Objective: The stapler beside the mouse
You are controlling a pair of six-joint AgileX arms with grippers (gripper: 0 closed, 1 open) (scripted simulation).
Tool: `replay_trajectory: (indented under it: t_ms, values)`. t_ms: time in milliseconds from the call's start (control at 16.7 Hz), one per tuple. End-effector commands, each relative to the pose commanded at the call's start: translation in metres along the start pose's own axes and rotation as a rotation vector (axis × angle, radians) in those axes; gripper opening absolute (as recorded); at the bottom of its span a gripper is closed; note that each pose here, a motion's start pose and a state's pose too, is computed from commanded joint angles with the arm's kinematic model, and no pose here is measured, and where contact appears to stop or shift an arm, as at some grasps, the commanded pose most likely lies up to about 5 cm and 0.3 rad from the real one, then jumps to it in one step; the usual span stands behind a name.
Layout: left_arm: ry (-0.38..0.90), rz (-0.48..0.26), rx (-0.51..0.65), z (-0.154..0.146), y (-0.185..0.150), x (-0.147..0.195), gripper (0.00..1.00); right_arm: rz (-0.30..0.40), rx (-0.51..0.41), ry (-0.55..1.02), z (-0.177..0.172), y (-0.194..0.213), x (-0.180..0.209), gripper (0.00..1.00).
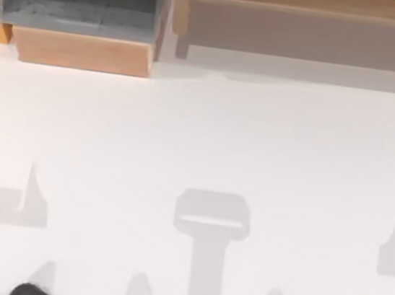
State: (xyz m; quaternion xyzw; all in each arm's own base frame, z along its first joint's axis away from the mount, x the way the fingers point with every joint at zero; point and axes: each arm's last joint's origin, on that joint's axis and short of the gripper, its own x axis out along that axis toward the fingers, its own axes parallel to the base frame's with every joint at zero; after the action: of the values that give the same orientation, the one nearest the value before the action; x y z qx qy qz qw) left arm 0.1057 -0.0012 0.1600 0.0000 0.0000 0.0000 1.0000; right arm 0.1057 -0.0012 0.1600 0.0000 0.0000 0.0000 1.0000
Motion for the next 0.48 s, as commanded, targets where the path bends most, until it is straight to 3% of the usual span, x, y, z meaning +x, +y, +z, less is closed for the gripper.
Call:
replay_trajectory:
  t_ms: [240,480]
  values:
    - [0.025,0.02,0.003,0.005,0.002,0.0,1.0,0.0,0.0,0.0,0.0,0.0,0.0,1.0]
    - [0.182,0.116,0.013,0.031,0.013,0.006,1.0,0.0,0.0,0.0,0.0,0.0,0.0,1.0]
